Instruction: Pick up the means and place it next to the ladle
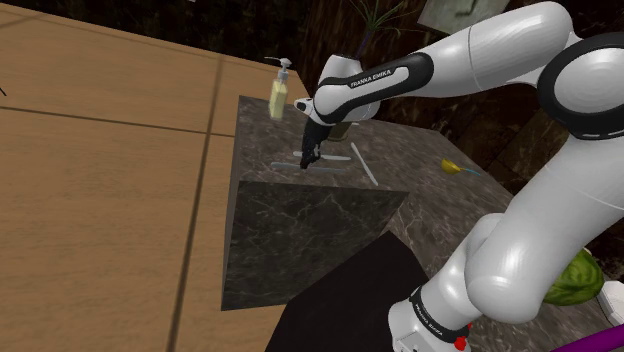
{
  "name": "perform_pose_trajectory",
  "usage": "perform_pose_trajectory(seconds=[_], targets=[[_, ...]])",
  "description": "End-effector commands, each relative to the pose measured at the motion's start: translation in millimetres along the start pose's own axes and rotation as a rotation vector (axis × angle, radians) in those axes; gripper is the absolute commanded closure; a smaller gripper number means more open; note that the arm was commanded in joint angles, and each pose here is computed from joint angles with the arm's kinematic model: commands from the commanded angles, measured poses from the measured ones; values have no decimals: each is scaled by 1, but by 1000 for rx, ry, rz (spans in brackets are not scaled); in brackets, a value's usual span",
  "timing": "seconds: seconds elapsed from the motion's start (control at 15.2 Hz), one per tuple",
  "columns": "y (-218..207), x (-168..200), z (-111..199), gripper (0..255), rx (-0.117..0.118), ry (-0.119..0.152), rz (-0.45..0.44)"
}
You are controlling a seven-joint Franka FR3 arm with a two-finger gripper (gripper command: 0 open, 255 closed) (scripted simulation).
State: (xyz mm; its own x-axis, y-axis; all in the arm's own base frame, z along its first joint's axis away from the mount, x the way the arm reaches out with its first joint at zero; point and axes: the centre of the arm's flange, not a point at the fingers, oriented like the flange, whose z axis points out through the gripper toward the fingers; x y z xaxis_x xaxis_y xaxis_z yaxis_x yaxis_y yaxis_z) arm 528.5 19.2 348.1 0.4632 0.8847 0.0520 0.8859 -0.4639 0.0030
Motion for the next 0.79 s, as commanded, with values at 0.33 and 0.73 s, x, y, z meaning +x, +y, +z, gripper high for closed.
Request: perform_pose_trajectory(seconds=[0.33, 0.73], targets=[[0, 1, -16, 255, 0, 0, 0], [0, 2, -47, 255, 0, 0, 0]])
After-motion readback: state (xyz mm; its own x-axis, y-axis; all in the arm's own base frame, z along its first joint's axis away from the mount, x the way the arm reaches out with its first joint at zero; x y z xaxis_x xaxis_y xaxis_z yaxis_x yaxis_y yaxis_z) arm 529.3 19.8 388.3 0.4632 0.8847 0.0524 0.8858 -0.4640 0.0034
